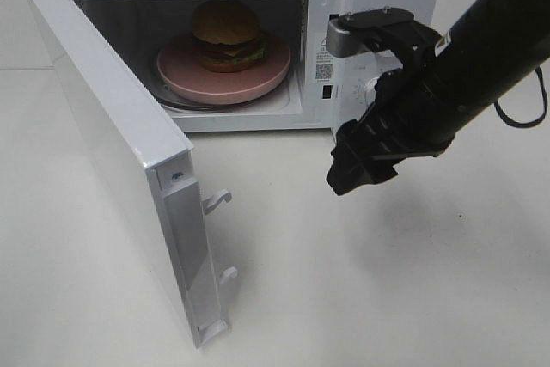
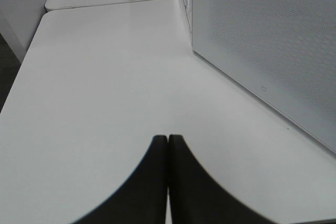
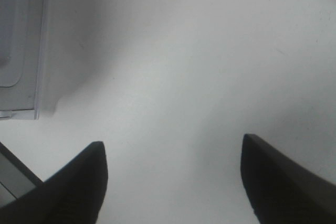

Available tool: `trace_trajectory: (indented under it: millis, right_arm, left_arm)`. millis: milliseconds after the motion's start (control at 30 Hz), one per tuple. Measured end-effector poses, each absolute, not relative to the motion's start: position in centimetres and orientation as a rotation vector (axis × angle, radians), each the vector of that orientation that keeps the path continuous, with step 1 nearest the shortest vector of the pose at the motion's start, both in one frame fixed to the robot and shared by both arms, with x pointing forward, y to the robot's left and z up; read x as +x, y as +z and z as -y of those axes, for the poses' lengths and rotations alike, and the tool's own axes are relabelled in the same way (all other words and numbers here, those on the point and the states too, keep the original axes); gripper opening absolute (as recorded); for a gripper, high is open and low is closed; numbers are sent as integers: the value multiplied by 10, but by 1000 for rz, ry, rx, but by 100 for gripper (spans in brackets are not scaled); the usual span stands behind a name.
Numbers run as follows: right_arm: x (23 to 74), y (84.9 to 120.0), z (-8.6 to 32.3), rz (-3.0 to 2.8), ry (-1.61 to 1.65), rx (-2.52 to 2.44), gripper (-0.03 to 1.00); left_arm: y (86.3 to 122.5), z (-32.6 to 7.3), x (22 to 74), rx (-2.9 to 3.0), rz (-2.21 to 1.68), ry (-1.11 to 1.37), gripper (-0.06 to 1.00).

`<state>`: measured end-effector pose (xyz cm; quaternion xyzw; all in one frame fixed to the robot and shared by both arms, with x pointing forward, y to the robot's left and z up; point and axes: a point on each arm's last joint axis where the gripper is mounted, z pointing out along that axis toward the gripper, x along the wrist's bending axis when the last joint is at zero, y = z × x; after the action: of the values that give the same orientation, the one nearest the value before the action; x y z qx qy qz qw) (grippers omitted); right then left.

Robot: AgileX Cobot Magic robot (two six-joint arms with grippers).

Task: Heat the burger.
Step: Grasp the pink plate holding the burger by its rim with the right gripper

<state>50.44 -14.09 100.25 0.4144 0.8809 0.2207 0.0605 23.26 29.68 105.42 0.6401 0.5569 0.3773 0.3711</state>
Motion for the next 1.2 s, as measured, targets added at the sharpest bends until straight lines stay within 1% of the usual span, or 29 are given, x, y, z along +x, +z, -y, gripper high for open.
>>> trace_trajectory:
  millis: [333,433,500,533,567,633,667,700,767,800,833,1000,1200]
  right_arm:
    - [534,1010,117,-2758,580,1032,67]
    - [539,1009,98,-2765,489,823,67]
    - [541,1009,92,-2761,458,761,67]
    - [543,1007,82,-2747,396,648,67]
    - [543,1007,82,-2747,396,648,67]
    - [546,1002,69,-2723,317,523,67]
    - [546,1002,69,-2723,317,523,67]
    - [548,999,59,-2702,268,425,67]
    - [548,998,53,-2692,253,384,67]
    - [551,992,45,-2676,209,312,67]
    - [551,992,45,-2676,209,312,67]
    - [560,981,20,-2616,200,191,67]
    - [565,977,0,-2560,231,128,67]
  left_arm:
    - [1054,-297,233,1641,-1428,968,0]
    - [1054,-297,233,1641,-1428,968,0]
    - [1054,-297,233,1641,-1428,968,0]
    - [1054,-297,233,1641,-1428,968,0]
    - [1054,-297,233,1641,-1428,968,0]
    - [1054,-297,233,1641,-1428,968,0]
    - [1054,-297,233,1641,-1428,968,0]
    - [1054,-297,233,1641,-1428,968,0]
    - [1054,-297,233,1641,-1428,968,0]
    - [1054,-297,233,1641,-1428,968,0]
    - [1054,-297,233,1641,-1428,968,0]
    - [1054,-297,233,1641,-1428,968,0]
    - [1054,-297,233,1641,-1428,968,0]
